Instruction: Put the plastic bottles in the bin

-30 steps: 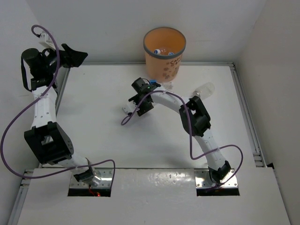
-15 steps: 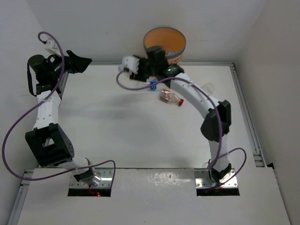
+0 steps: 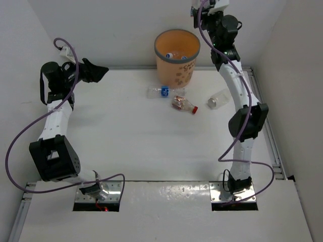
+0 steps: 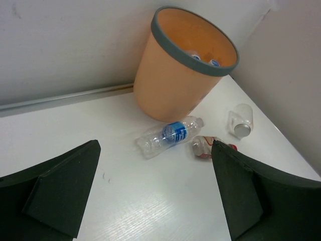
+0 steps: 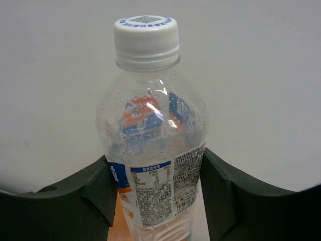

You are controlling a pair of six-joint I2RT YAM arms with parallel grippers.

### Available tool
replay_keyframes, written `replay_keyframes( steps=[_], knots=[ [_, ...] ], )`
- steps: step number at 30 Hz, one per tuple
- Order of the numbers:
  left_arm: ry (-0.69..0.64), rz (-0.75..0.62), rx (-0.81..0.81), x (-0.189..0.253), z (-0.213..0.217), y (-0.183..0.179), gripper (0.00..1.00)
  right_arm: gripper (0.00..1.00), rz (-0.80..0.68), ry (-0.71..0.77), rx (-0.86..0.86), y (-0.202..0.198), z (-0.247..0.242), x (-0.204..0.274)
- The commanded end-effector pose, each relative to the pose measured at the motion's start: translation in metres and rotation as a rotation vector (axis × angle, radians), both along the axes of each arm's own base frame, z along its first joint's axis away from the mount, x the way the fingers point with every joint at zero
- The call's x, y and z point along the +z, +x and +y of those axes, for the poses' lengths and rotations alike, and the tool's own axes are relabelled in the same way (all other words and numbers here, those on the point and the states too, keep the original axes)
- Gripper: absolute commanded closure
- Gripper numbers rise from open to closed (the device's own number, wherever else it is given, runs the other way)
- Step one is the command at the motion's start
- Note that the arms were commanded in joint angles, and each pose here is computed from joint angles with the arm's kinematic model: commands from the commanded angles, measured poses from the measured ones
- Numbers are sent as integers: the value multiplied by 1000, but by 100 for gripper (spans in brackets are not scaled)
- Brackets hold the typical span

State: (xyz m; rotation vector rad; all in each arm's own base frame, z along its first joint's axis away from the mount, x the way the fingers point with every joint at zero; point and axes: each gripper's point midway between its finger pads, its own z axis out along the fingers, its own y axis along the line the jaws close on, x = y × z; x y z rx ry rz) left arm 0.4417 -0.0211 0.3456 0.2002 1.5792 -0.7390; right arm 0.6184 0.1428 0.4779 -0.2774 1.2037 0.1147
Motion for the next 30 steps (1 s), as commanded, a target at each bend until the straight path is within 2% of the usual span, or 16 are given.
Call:
replay_keyframes(
  steps=[1,5,10,13,15,16,17,18,21,23,24,27,30],
  knots=[
    [47,-79,7,18,-4,-9,0,100,27,208,59,16,14,-14],
    [59,-54,29,10,5,-11,0,100,26,256,52,29,10,-23],
    [54,-36,38,5,9,-12,0,100,10,238,7,43,6,-39],
    [51,-28,38,1,9,-12,0,93,26,219,-21,54,3,-59],
    [45,-6,47,-6,10,-12,0,83,45,201,-13,57,6,-68],
    [53,-11,47,-6,10,-12,0,75,47,189,-12,57,7,-70],
    [58,5,57,-13,12,-11,0,63,46,183,-11,57,7,-71],
    [59,23,47,-22,8,-12,0,39,40,182,-13,57,7,-69],
    [107,15,29,-29,-1,-14,0,21,11,180,-43,56,-3,-57],
    [149,35,25,-36,-6,-14,0,17,-4,194,-50,52,-10,-45],
    [217,5,5,-37,-9,-11,0,15,-14,200,-52,47,-14,-37],
    [301,57,-36,-64,-26,-7,0,13,20,213,-18,36,-18,-30],
    [380,16,-106,-76,-43,3,0,12,31,224,6,19,-24,-17]
  ],
)
